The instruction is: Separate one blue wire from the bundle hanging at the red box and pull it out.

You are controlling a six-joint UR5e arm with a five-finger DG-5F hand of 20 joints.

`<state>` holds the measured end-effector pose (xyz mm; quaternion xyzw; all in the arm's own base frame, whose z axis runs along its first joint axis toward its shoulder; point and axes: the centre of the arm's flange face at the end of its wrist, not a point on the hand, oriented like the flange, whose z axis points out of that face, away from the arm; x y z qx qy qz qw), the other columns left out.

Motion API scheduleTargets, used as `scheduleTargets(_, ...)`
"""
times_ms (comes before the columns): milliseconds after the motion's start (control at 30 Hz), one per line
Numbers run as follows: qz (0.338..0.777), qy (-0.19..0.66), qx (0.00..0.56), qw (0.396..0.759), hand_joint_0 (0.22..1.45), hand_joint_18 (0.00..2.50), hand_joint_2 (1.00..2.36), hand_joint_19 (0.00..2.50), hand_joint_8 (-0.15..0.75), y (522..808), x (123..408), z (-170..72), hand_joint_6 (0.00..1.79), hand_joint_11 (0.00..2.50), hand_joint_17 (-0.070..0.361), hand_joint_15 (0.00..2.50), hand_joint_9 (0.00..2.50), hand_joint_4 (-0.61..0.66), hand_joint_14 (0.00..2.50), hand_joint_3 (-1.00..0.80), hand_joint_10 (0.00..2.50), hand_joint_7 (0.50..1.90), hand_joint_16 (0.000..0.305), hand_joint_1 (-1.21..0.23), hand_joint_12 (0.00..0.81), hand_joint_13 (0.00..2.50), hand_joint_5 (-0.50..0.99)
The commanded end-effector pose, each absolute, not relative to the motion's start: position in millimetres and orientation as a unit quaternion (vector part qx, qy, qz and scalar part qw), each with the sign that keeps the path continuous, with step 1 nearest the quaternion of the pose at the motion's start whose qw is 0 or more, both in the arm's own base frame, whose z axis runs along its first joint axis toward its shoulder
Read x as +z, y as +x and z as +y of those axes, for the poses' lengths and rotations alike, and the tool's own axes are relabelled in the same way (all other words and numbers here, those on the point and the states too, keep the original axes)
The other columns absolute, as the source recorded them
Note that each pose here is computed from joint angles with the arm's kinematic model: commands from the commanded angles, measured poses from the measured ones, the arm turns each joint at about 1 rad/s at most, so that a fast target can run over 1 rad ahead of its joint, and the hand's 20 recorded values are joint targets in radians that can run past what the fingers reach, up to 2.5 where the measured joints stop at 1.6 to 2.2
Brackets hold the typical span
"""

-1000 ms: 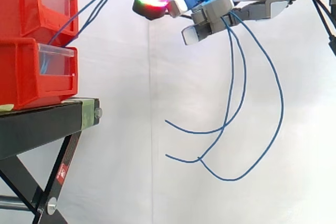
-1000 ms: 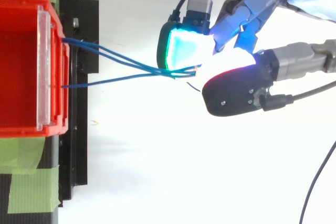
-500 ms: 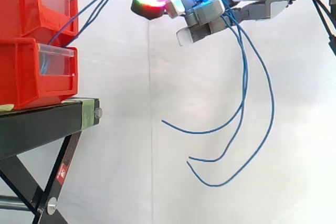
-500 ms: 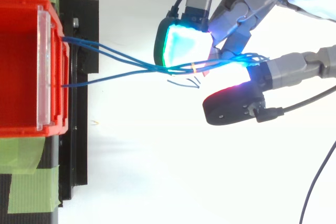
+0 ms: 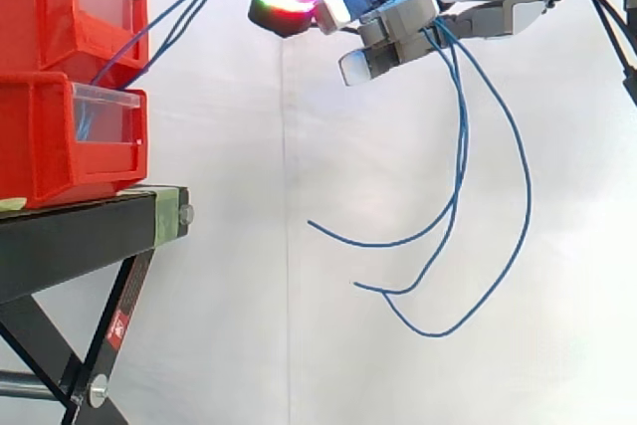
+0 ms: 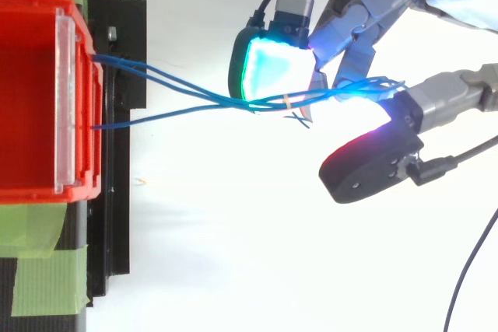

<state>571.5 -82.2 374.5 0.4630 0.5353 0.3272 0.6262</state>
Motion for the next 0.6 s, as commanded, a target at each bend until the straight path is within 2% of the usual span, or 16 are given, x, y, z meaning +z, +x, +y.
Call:
scheduleTargets(0,0.535,0.463,0.327,0.626,0.53,0.69,1.01,0.86,0.356,571.5,374.6,-82.2,0.77,1.11,0.112,1.69,0.96,0.25,0.37,-0.44,0.02,1.04,0.05,-0.7,0.331,1.22,-0.21)
scheduleTargets(100,0.535,0.463,0.327,0.626,0.59,0.68,1.02,0.88,0.341,571.5,374.6,-82.2,0.79,1.13,0.107,1.75,0.97,0.22,0.31,-0.3,0.02,1.03,0.047,-0.71,0.31,1.24,-0.21)
scheduleTargets(200,0.536,0.462,0.328,0.626,0.6,0.7,1.02,0.88,0.341,571.5,374.6,-82.1,0.81,1.12,0.107,1.76,0.98,0.22,0.29,-0.24,0.02,1.03,0.047,-0.72,0.319,1.25,-0.21)
scheduleTargets(500,0.535,0.463,0.328,0.627,0.62,0.71,1.02,0.89,0.345,571.7,374.7,-82.2,0.82,1.12,0.106,1.78,1.01,0.23,0.27,-0.23,0.02,1.01,0.047,-0.71,0.31,1.28,-0.21)
scheduleTargets(567,0.535,0.463,0.328,0.627,0.63,0.72,1.02,0.88,0.344,571.7,374.7,-82.2,0.83,1.13,0.106,1.77,1.02,0.21,0.26,-0.18,0.02,1.0,0.047,-0.71,0.308,1.29,-0.21)
